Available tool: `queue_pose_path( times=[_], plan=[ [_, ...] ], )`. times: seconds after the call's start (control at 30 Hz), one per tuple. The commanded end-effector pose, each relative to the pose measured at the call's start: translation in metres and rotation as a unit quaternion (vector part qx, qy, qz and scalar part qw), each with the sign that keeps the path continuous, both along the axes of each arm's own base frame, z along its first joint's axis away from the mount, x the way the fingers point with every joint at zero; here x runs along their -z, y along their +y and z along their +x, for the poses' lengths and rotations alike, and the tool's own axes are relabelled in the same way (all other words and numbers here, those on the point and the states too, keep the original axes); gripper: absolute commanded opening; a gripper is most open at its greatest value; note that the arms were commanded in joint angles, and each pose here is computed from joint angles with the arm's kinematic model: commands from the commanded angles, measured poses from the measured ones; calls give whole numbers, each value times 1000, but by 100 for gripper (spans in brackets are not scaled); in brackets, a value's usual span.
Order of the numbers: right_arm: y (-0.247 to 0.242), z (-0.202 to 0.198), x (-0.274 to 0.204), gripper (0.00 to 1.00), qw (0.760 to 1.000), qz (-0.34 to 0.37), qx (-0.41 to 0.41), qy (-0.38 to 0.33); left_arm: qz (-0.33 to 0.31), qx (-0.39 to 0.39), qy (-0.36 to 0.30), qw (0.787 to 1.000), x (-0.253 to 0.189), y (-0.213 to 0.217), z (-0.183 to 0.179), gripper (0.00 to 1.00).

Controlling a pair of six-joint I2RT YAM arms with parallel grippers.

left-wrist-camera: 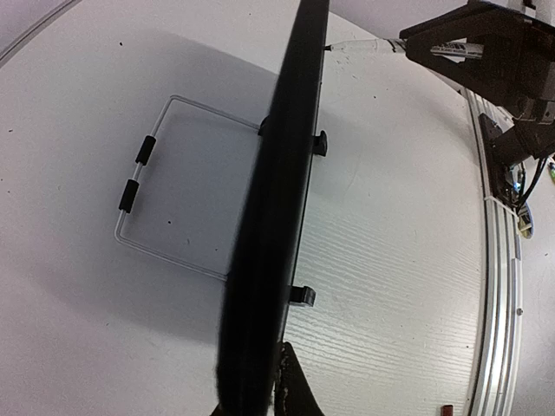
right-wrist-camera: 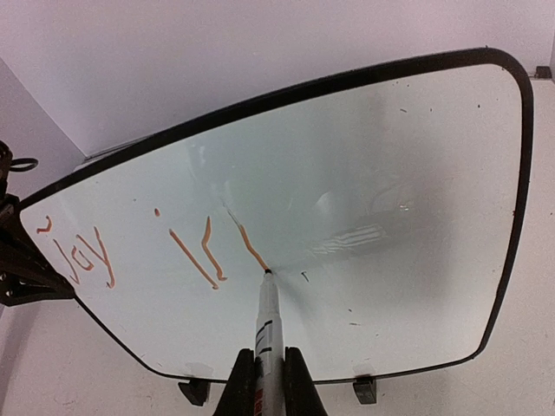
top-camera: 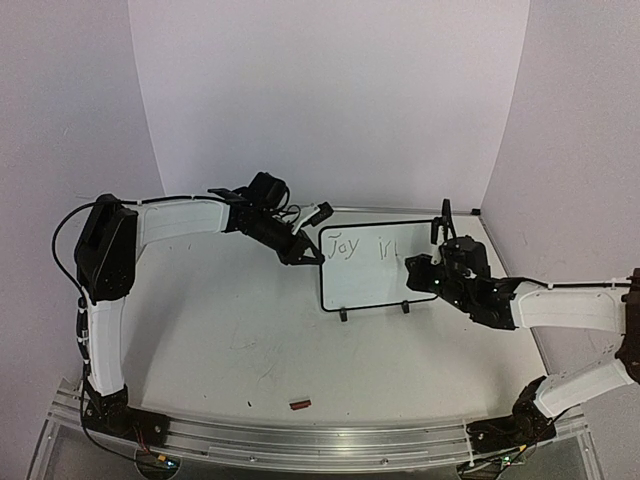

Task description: Write a sentence on the whiteboard

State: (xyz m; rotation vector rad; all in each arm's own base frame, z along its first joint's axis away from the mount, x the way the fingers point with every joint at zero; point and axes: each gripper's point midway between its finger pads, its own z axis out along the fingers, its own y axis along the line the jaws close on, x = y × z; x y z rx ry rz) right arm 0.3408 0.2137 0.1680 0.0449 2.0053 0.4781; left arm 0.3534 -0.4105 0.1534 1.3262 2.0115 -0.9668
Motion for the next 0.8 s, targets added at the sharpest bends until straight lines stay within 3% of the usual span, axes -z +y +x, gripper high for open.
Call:
queue_pose_path(
  times=[0.0,0.4,0.77],
  plan=[
    [-5,2,5,0,1000,1,16,1,27,-21,-28,999,0,13,7,0],
    [-5,-1,-12,0,1000,11,7,-14,27,-21,-28,999,-1,13,7,0],
    [23,-43,-53,0,989,33,-143,-26,27,-15,-15,999,1,12,3,0]
  ],
)
